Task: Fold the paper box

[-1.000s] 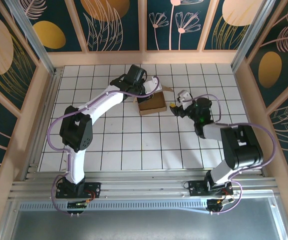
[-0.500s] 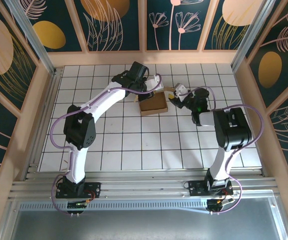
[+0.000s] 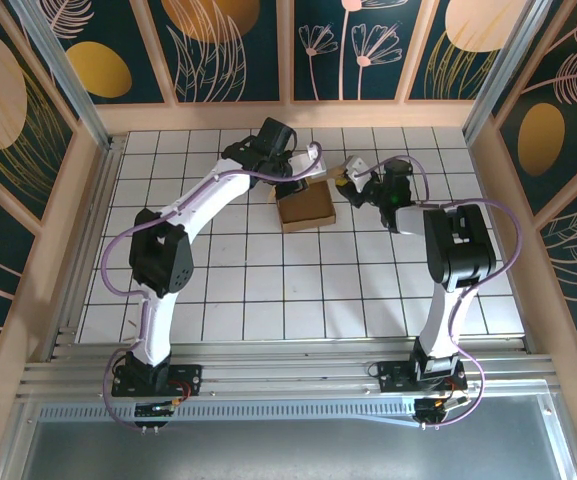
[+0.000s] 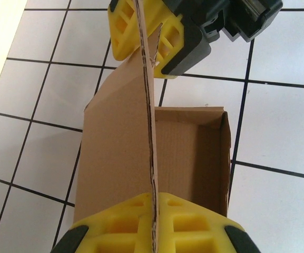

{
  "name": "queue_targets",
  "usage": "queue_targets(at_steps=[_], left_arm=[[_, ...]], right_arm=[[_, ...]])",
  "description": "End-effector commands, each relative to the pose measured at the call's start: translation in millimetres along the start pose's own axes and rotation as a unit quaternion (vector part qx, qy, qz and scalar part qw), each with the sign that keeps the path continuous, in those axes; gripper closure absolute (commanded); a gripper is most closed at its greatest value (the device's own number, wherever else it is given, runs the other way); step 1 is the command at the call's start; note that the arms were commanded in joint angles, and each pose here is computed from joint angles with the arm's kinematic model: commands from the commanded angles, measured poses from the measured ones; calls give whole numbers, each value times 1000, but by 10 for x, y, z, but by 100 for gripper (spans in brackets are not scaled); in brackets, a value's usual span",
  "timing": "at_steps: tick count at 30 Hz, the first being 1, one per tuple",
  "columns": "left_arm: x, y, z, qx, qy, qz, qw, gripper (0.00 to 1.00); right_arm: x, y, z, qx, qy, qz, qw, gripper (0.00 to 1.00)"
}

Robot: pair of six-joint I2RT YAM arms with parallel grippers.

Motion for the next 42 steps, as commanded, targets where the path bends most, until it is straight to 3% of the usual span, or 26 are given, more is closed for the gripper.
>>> queue_targets(at_steps=[1,5,10,20,29,37,42], left_arm=[[57,-45,-78,-22,-15,19,999,100],[91,-6,-106,-19,-23,35,999,100],[126,92,-144,-4,-26,62,998,100],[185,138,-197,-6,-40,100,994,100],[164,212,-291,1,-34,147,989,100],[174,237,-285,5,-35,158,987,100],[175,259,-286,9,-34,163,986,100]], right_arm=[[-77,77,-60,15,43,-40,998,78],[47,-11,-123,19,76,-137,988,83],[99,-15,-218,40,115,-276,953,100],[-35,-45,-399,-1,210,-438,874,100],[24,61,-522,9,219,-588,779,100],[197,46,-551,10,221,-603,766,95],[115,203,-602,15,230,-617,752,93]])
Point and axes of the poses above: each hand's point on the last joint's axis, 136 mm out from that joint toward the fingers, its own z axis back along the fingers, its own y axis along the line the jaws close on, x = y × z, the point moved 1 cm from there along z, back along the fingers, and after that the axes turned 12 degrees about -z, right-handed, at the moved point
